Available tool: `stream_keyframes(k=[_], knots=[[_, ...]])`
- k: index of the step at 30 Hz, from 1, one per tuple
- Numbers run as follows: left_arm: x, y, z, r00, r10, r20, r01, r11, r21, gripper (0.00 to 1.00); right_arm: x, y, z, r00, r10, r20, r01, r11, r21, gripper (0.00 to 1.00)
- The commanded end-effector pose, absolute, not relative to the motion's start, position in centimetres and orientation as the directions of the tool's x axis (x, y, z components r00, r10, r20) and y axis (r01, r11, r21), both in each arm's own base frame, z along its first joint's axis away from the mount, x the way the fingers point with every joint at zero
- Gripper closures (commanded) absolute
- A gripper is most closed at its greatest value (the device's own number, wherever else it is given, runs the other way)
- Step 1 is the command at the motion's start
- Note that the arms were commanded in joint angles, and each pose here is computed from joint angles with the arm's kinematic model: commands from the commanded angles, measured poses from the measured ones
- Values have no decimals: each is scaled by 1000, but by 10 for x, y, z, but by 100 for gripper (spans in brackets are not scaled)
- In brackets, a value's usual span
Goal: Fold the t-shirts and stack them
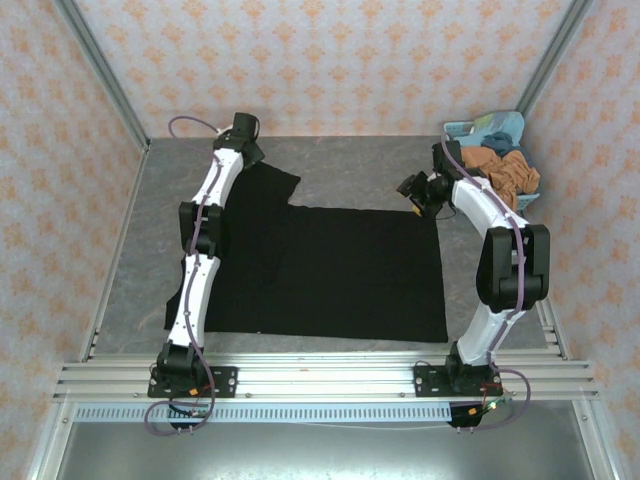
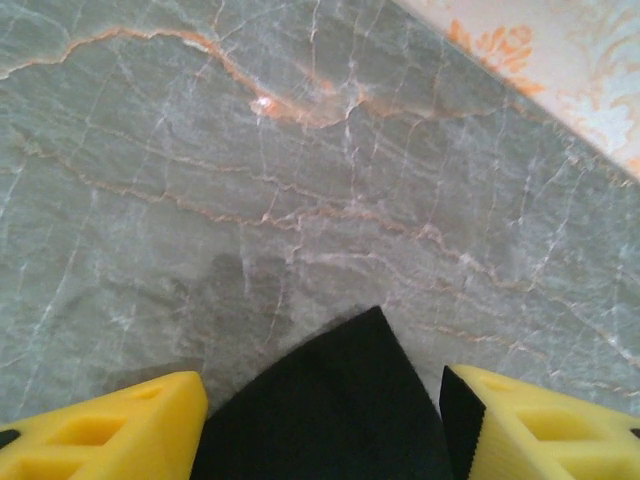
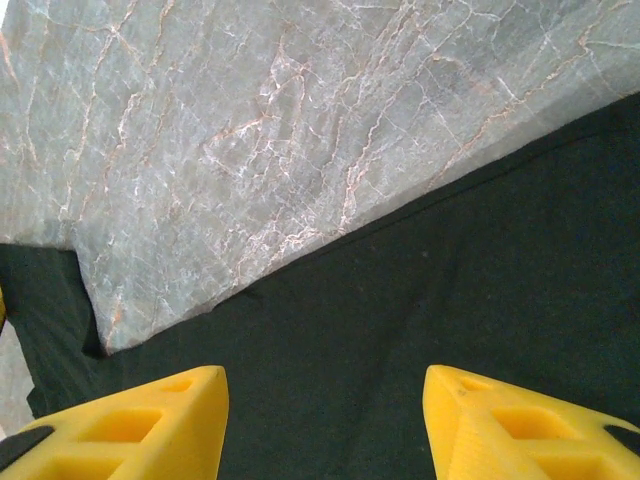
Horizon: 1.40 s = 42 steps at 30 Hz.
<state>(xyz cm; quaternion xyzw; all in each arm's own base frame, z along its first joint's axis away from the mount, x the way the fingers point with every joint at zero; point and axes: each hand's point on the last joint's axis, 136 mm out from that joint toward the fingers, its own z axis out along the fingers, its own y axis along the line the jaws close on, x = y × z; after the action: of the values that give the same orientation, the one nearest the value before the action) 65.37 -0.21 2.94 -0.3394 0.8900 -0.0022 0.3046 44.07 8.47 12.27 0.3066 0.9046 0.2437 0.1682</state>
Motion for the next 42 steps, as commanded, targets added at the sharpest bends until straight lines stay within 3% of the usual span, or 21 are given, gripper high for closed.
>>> stream_keyframes(k=[1, 7, 13, 19, 20, 30, 42], knots=[[574, -26, -22, -772, -564, -293, -595, 803, 22, 39, 443, 86, 128, -748, 641, -170, 461, 687, 562, 46], [548, -27, -29, -850, -479, -219, -514, 847, 140, 49, 443, 84, 123, -749, 640, -173, 466, 694, 548, 46], [530, -30, -31, -888, -420, -185, -455, 860, 230, 66, 446, 84, 119, -745, 646, -167, 474, 689, 549, 46], [545, -23, -5, -862, -421, -282, -485, 846, 222, 98, 449, 75, 111, -734, 654, -183, 503, 704, 502, 47], [548, -21, 2, -855, -424, -300, -494, 841, 219, 100, 447, 67, 105, -718, 670, -188, 539, 707, 457, 48], [565, -12, 56, -788, -464, -405, -547, 829, 114, 100, 451, 4, 60, -560, 786, -262, 788, 603, 125, 52], [573, -11, 72, -776, -471, -419, -533, 845, 38, 100, 460, -1, 30, -474, 848, -235, 864, 500, 60, 52]])
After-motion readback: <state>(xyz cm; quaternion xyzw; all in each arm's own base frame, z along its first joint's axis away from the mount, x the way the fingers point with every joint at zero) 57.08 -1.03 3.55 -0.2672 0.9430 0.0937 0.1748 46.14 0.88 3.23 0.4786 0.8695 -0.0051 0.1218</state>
